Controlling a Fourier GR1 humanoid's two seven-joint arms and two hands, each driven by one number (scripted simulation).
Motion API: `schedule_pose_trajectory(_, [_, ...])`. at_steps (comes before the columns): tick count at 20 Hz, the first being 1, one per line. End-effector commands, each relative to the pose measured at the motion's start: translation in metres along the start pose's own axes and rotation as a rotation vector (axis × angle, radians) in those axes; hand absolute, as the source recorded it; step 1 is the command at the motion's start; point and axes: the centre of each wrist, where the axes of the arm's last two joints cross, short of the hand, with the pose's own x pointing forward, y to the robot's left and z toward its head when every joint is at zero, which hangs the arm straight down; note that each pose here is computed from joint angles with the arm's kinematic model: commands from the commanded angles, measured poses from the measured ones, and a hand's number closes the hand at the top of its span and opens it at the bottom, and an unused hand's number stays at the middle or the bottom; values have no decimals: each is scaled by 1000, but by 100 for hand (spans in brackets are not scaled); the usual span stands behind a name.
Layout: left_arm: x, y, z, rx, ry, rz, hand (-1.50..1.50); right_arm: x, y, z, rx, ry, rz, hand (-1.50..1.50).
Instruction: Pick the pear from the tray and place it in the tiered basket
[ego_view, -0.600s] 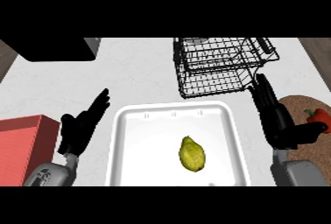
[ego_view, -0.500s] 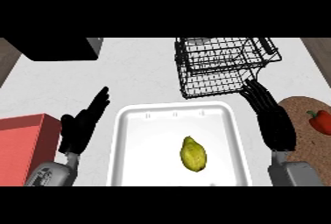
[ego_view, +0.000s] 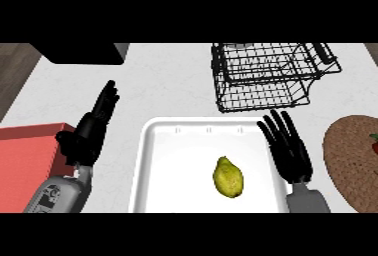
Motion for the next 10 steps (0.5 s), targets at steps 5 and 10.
schedule_pose_trajectory(5, [-8, -8, 3, 67, -26, -10, 0, 2, -53, 26, 362, -43, -347, -150])
schedule_pose_trajectory(10, [-8, -21, 7, 76, -26, -15, 0, 88, -95, 38, 514, 64, 10, -150])
